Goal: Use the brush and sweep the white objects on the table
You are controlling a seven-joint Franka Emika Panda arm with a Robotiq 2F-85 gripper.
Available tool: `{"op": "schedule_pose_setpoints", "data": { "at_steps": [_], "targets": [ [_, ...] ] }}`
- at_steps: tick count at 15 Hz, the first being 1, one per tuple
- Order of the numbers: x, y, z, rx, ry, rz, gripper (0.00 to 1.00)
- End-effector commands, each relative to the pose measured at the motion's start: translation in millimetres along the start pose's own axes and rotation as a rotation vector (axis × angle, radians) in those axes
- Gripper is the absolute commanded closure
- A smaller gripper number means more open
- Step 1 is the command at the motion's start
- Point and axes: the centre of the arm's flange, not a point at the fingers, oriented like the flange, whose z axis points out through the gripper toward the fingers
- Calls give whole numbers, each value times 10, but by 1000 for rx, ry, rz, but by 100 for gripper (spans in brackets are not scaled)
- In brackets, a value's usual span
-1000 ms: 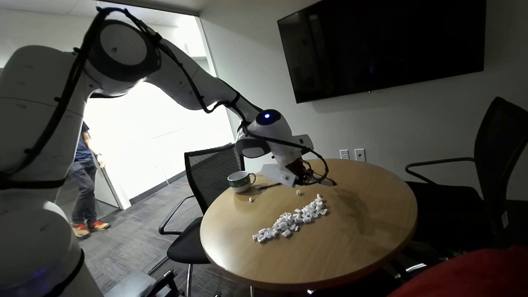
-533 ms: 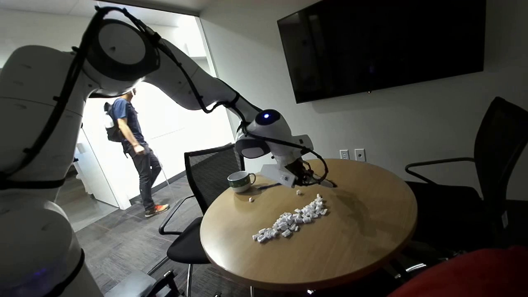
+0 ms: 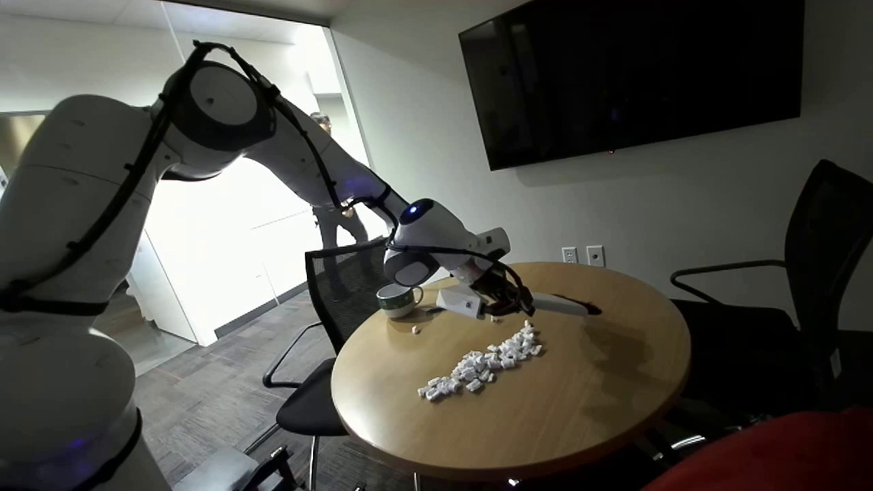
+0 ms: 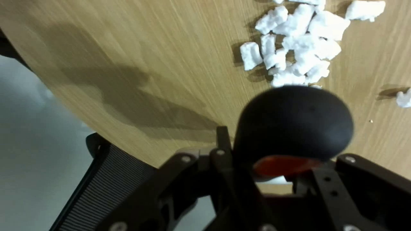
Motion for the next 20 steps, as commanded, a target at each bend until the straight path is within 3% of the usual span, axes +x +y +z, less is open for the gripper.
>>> {"op": "schedule_pose_setpoints", "data": {
  "at_steps": [1, 4, 10, 20],
  "targets": [
    [60, -89, -49, -38, 10, -10, 86],
    [113, -109, -50, 29, 26, -49, 86],
    [181, -235, -135, 167, 42, -12, 86],
    [16, -235, -10, 157, -98, -34, 86]
  ]
}}
